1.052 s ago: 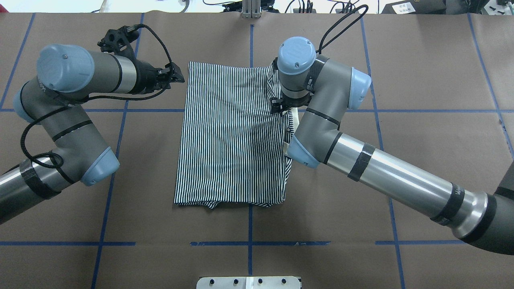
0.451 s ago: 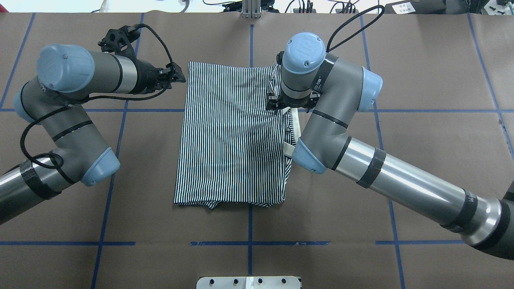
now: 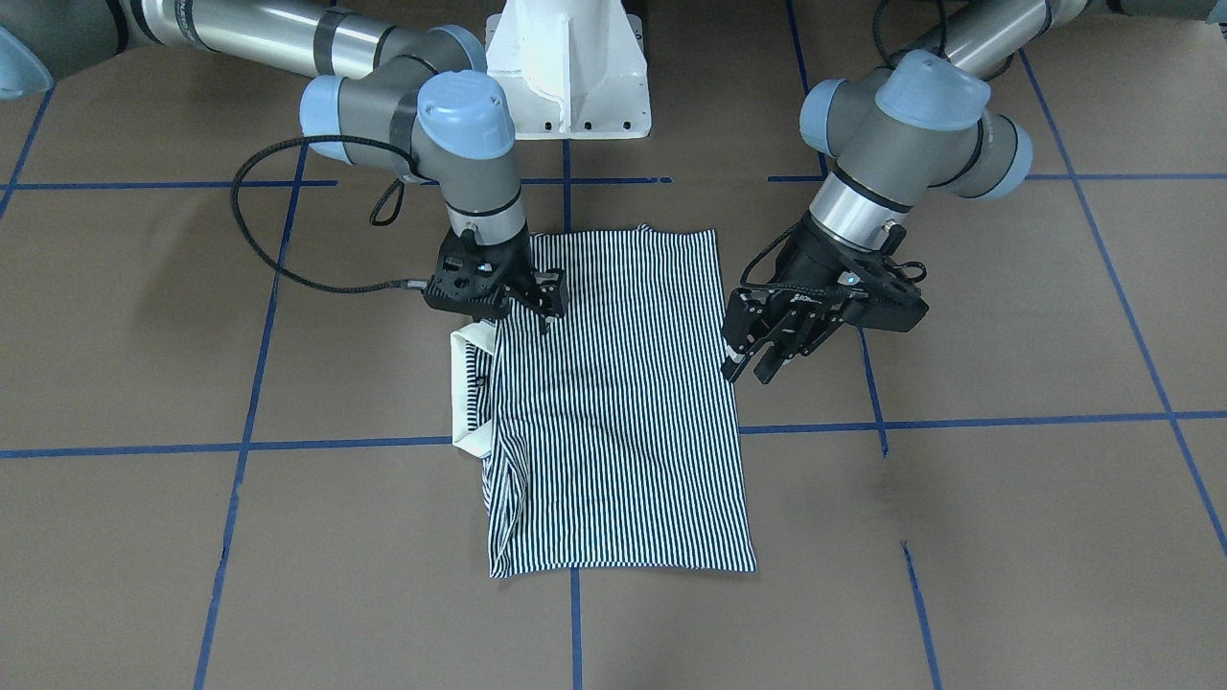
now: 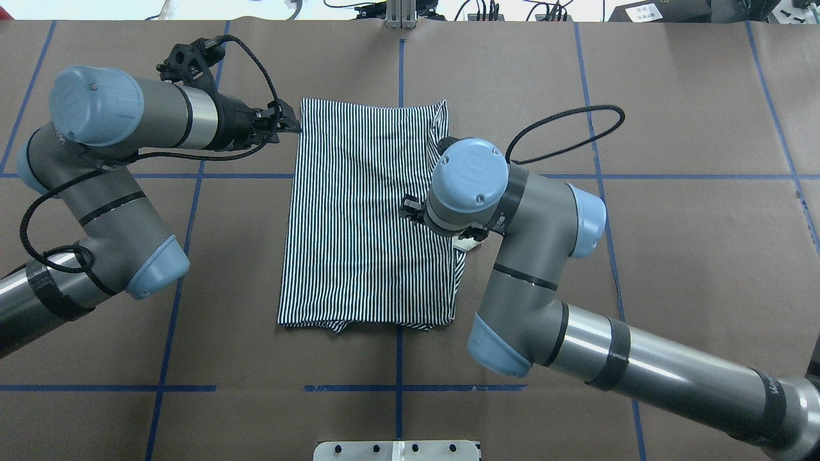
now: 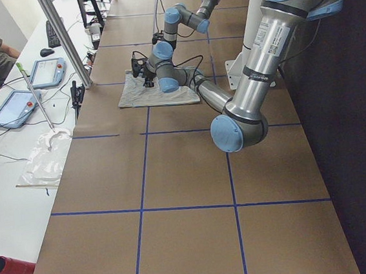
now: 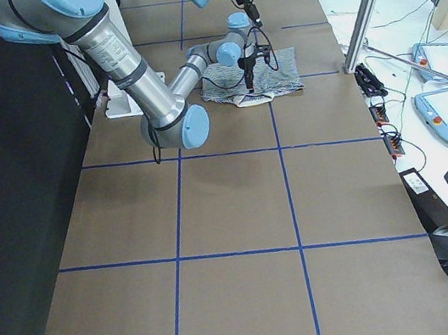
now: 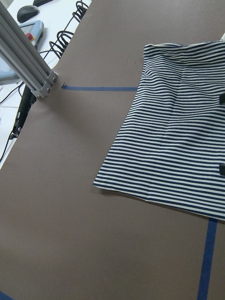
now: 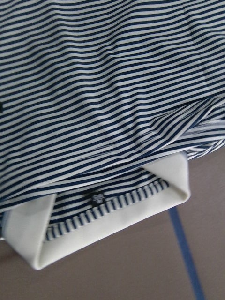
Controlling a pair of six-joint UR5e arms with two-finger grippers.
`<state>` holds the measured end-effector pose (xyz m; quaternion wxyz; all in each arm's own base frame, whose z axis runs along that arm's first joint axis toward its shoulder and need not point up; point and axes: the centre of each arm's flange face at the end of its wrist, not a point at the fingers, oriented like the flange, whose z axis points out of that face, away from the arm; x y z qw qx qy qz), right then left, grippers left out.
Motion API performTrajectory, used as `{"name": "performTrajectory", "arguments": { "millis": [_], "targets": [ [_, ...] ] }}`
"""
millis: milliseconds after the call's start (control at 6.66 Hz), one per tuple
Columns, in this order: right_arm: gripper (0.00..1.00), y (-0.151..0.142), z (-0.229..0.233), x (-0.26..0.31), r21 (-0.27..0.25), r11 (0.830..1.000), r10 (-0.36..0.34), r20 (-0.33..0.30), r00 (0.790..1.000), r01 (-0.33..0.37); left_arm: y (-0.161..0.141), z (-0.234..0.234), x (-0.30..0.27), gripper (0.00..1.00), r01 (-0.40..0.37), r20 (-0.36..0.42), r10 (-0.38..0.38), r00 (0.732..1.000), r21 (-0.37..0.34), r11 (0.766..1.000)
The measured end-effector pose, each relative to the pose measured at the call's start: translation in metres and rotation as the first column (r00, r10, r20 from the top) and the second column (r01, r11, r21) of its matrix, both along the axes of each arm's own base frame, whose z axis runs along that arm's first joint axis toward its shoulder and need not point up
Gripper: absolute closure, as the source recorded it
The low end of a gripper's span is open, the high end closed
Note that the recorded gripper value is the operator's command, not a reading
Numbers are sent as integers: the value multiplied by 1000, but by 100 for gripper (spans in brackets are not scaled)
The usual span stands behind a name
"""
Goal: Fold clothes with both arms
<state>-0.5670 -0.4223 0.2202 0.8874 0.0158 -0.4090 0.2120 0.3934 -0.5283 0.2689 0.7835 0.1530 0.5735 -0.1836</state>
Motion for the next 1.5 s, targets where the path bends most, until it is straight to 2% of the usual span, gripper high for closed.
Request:
{"name": "performTrajectory", "arguments": {
  "millis": [150, 301, 451, 601, 751, 902, 1052, 1503],
  "targets": [
    [25, 29, -2, -11, -83, 993, 86, 29, 996, -83, 0, 0, 0, 47, -1, 0, 1, 1000, 0, 1000],
    [22, 51, 0, -23, -134, 983, 134, 33, 990, -129, 0, 0, 0, 47, -2, 0, 2, 1000, 0, 1000],
    [18, 65, 7, -31, -166, 975, 152, 25, 988, -146, 1, 2, 0, 47, -2, 1, 2, 1000, -2, 1000],
    [18, 74, 16, -35, -184, 971, 157, 12, 987, -152, 1, 3, -1, 47, -1, 2, 1, 1000, -4, 1000],
    [26, 80, 23, -39, -192, 970, 154, 2, 988, -151, 1, 4, -1, 47, -1, 2, 1, 1000, -6, 1000],
    [71, 84, 26, -42, -196, 969, 150, -5, 989, -148, 1, 4, -1, 47, -1, 2, 1, 1000, -6, 1000],
    [100, 85, 26, -44, -199, 969, 149, -6, 989, -147, 1, 4, -1, 47, -1, 1, 1, 1000, -6, 1000],
    [100, 89, 26, -44, -199, 971, 137, -5, 991, -135, 1, 3, -1, 47, 1, -2, -2, 1000, -12, 1000]
  ]
}}
